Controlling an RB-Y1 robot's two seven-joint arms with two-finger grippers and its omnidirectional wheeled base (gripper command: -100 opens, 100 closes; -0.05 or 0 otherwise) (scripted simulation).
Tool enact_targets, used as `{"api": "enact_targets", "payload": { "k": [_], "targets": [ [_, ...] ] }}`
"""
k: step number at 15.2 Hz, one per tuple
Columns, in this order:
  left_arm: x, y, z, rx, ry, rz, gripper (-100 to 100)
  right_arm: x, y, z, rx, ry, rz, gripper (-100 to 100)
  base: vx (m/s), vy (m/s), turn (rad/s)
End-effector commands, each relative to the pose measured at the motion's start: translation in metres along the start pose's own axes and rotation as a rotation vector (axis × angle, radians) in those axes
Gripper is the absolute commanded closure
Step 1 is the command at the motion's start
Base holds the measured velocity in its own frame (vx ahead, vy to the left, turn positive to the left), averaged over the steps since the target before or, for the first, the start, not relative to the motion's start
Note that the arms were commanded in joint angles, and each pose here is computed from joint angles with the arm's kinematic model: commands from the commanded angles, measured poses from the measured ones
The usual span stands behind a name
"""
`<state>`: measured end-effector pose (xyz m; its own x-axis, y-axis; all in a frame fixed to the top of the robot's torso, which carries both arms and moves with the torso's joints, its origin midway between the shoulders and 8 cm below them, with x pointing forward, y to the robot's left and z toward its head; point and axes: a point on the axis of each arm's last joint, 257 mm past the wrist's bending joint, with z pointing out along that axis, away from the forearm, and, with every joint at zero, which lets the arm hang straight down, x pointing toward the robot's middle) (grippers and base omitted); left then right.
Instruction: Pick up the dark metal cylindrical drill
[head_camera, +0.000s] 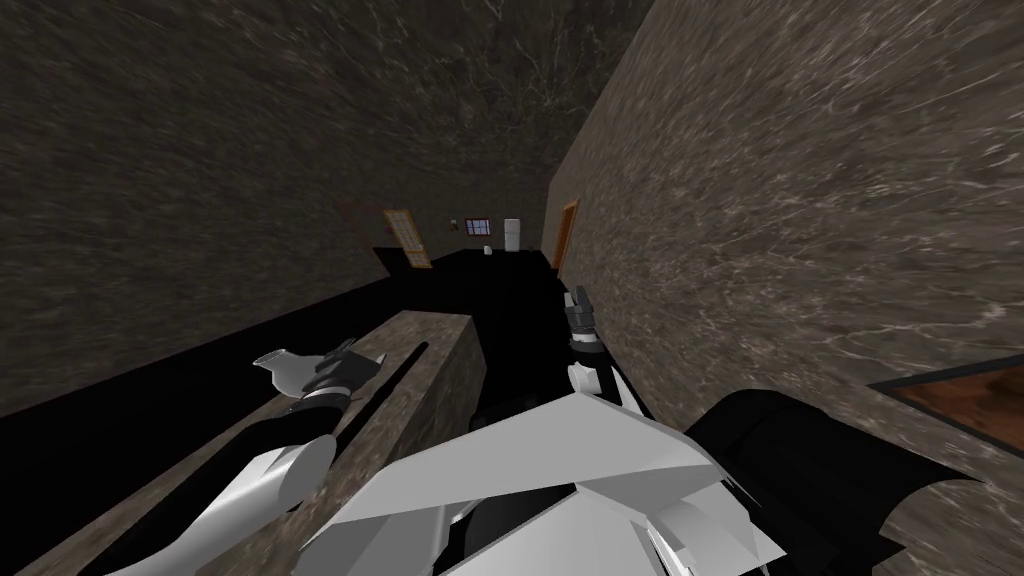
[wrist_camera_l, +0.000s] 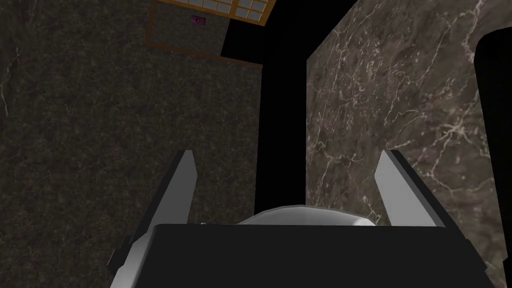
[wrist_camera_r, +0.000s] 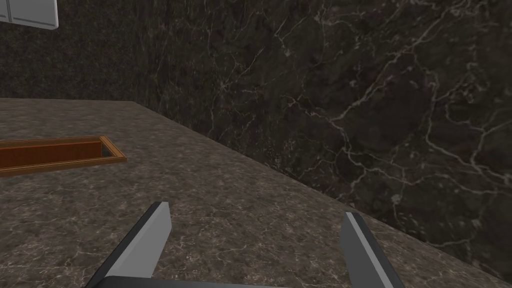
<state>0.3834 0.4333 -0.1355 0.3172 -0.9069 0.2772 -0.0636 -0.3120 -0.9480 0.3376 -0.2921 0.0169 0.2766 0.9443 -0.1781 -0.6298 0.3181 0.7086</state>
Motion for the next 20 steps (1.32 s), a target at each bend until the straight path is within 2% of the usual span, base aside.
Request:
{"api": "enact_targets", "payload": {
  "k": [1, 3, 4, 6, 7, 9, 10, 13, 14, 16, 17, 19, 20],
  "targets": [
    [-0.014, 0.009, -0.002, -0.045, -0.027, -0.046, -100, 0.0, 0.0, 0.0, 0.0, 0.0, 0.0, 0, 0.005, 0.013, -0.11],
    [-0.016, 0.016, -0.003, -0.073, -0.036, -0.047, -100, 0.0, 0.0, 0.0, 0.0, 0.0, 0.0, 0, 0.006, 0.016, -0.079],
    [-0.026, 0.021, -0.005, -0.1, -0.056, -0.087, -100, 0.0, 0.0, 0.0, 0.0, 0.0, 0.0, 0, 0.006, 0.016, -0.098],
    [-0.029, 0.029, -0.006, -0.13, -0.066, -0.087, -100, 0.0, 0.0, 0.0, 0.0, 0.0, 0.0, 0, 0.009, 0.017, -0.078],
    [-0.039, 0.033, -0.009, -0.152, -0.085, -0.128, -100, 0.0, 0.0, 0.0, 0.0, 0.0, 0.0, 0, 0.011, 0.011, -0.111],
    [-0.041, 0.042, -0.011, -0.187, -0.098, -0.129, -100, 0.0, 0.0, 0.0, 0.0, 0.0, 0.0, 0, 0.011, 0.013, -0.072],
    [-0.051, 0.047, -0.015, -0.211, -0.119, -0.17, -100, 0.0, 0.0, 0.0, 0.0, 0.0, 0.0, 0, 0.012, 0.01, -0.091],
    [-0.054, 0.056, -0.018, -0.245, -0.131, -0.171, -100, 0.0, 0.0, 0.0, 0.0, 0.0, 0.0, 0, 0.01, 0.012, -0.044],
    [-0.064, 0.065, -0.023, -0.281, -0.157, -0.212, -100, 0.0, 0.0, 0.0, 0.0, 0.0, 0.0, 0, 0.014, 0.006, -0.087],
    [-0.066, 0.07, -0.025, -0.302, -0.165, -0.213, -100, 0.0, 0.0, 0.0, 0.0, 0.0, 0.0, 0, 0.014, 0.012, -0.081],
    [-0.076, 0.078, -0.032, -0.335, -0.192, -0.254, -100, 0.0, 0.0, 0.0, 0.0, 0.0, 0.0, 0, 0.018, 0.012, -0.089],
    [-0.077, 0.084, -0.034, -0.358, -0.2, -0.255, -100, 0.0, 0.0, 0.0, 0.0, 0.0, 0.0, 0, 0.019, 0.014, -0.063],
    [-0.087, 0.092, -0.041, -0.391, -0.228, -0.296, -100, 0.0, 0.0, 0.0, 0.0, 0.0, 0.0, 0, 0.02, 0.016, -0.075]
  ]
}}
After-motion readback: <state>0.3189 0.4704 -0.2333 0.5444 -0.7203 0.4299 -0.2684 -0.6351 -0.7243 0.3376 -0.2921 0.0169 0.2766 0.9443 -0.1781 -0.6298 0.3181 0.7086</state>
